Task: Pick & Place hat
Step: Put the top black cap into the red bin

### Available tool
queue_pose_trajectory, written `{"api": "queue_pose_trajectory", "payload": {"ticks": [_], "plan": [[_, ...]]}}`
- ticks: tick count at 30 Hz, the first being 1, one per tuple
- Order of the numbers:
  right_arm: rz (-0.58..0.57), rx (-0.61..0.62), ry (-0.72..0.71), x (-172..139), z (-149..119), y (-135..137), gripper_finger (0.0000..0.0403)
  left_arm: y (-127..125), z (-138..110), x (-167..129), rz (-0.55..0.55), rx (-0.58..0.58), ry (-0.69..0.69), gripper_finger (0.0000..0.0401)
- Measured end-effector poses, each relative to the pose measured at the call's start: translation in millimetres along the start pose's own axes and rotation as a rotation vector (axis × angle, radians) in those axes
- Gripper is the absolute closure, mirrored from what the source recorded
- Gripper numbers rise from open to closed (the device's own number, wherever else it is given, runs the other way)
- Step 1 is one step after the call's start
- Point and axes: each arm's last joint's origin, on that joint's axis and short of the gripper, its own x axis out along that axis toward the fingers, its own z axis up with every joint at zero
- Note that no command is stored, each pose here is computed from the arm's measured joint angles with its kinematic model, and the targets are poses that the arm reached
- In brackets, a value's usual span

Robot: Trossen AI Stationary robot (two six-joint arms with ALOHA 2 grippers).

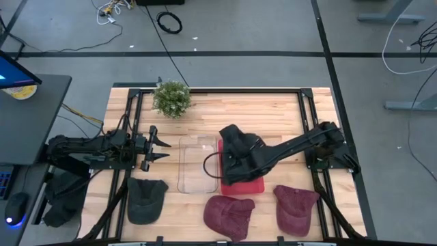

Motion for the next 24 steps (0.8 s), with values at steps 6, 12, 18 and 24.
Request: {"api": "queue_pose_trajectory", "payload": {"ticks": [6, 12, 18, 24], "plan": [[-0.006, 0.048, 0.078, 3.8, -5.2, 4.5, 0.0403, 0.0, 0.0, 0.0, 0.0, 0.0, 0.0, 0.0234], [0.015, 0.052, 0.105, -4.1, -17.7, 10.5, 0.0403, 0.0, 0.0, 0.0, 0.0, 0.0, 0.0, 0.0234], [0.016, 0.073, 0.148, 1.5, -19.9, 10.1, 0.0403, 0.0, 0.1, 0.0, 0.0, 0.0, 0.0, 0.0234], [0.018, 0.079, 0.226, 27.8, -24.8, 9.1, 0.0403, 0.0, 0.1, 0.0, 0.0, 0.0, 0.0, 0.0234]]}}
